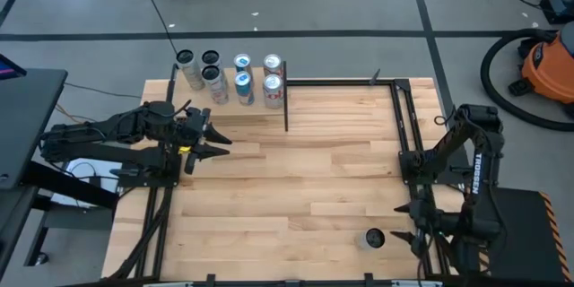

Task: Place canned beverage on shelf
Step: Put the white-yellow soda can on the shelf aligned with the other white-yellow soda can

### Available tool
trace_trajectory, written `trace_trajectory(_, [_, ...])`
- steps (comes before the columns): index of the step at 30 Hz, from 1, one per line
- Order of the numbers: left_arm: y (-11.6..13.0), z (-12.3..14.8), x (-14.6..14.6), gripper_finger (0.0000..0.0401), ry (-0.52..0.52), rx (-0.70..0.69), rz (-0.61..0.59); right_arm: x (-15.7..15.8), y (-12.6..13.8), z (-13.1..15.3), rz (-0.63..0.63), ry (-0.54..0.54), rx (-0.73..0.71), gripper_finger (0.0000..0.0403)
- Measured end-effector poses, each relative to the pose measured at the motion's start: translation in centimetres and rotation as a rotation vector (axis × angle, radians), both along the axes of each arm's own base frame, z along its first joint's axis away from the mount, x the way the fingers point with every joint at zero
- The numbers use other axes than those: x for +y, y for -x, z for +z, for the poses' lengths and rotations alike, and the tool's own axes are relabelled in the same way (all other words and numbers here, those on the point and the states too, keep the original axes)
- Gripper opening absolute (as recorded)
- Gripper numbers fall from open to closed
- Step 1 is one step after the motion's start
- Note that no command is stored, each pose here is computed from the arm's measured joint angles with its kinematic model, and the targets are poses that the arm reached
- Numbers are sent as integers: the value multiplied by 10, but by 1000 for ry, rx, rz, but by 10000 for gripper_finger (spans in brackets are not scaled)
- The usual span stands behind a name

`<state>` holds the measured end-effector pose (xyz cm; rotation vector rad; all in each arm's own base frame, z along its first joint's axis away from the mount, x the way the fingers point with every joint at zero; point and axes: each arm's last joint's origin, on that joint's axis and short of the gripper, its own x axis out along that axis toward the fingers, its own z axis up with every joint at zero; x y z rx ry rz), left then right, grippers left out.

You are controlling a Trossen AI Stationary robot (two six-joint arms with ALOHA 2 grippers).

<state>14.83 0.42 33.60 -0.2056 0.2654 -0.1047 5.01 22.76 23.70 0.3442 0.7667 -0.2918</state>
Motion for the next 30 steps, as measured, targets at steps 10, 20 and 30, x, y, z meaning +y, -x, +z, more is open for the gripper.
trace_trajectory(10, [0, 0, 0, 144, 3, -1, 0, -4, 0, -33, 3, -57, -25, 350])
trace_trajectory(20, [0, 0, 0, 144, 20, 2, 5, -3, 0, -35, 3, -112, -46, 350])
trace_trajectory(30, [0, 0, 0, 144, 24, 2, 6, 5, -2, -31, 90, -130, -79, 350])
